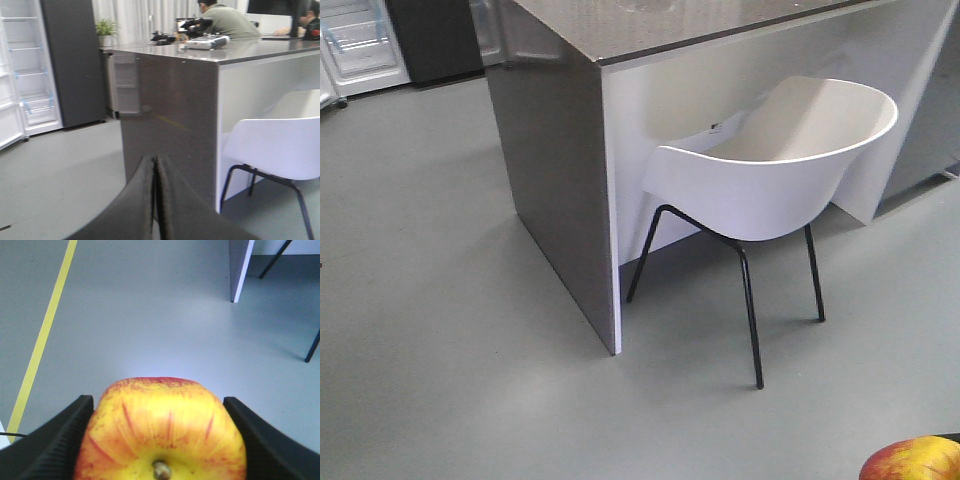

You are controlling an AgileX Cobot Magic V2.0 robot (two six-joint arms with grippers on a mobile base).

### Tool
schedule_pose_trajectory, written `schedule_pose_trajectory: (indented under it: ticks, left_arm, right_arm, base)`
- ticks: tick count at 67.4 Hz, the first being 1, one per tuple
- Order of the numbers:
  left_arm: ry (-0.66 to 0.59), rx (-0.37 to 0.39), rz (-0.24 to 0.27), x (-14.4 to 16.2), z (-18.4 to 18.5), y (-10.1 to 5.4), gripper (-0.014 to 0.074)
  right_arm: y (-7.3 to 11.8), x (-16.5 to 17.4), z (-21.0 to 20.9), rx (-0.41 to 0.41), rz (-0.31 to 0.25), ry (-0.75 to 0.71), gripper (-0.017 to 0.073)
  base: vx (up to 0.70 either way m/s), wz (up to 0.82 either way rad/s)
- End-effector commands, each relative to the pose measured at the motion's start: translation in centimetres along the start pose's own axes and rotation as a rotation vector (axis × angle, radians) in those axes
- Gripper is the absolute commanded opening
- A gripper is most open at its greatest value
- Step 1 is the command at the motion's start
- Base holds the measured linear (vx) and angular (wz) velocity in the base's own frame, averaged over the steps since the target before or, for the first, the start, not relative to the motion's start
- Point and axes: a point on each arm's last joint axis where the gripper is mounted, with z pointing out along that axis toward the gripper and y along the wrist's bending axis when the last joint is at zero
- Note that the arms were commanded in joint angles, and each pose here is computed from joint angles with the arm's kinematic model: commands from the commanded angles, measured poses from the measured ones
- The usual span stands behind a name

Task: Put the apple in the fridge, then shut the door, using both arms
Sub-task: 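Hold the apple in the right gripper while driving toward the fridge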

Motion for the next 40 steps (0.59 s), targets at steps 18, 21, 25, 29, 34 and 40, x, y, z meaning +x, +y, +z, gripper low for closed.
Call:
schedule_pose_trajectory:
  ticks: [18, 21, 25, 29, 34, 40]
  left_arm:
    - [-0.107, 0.006, -0.011, -1.32, -0.23, -0.07, -0.0006]
    - [-0.107, 0.006, -0.011, -1.32, -0.23, -0.07, -0.0006]
    - [-0.107, 0.006, -0.011, -1.32, -0.23, -0.07, -0.0006]
    - [-0.107, 0.006, -0.011, -1.32, -0.23, -0.07, -0.0006]
    - [-0.107, 0.006, -0.011, -1.32, -0.23, -0.07, -0.0006]
    - [-0.107, 0.006, -0.011, -1.32, -0.23, -0.07, -0.0006]
  right_arm:
    - [0.08, -1.07, -0.48, 0.003, -0.001, -0.077, 0.015]
    - [0.08, -1.07, -0.48, 0.003, -0.001, -0.077, 0.015]
    - [0.08, -1.07, -0.48, 0.003, -0.001, -0.077, 0.015]
    - [0.08, -1.07, -0.48, 0.003, -0.001, -0.077, 0.015]
    - [0.08, -1.07, -0.48, 0.003, -0.001, -0.077, 0.015]
    - [0.08, -1.07, -0.48, 0.003, -0.001, -0.077, 0.015]
  base:
    - [0.11, 0.43]
    - [0.12, 0.45]
    - [0.12, 0.45]
    - [0.12, 0.46]
    - [0.12, 0.46]
    - [0.12, 0.47]
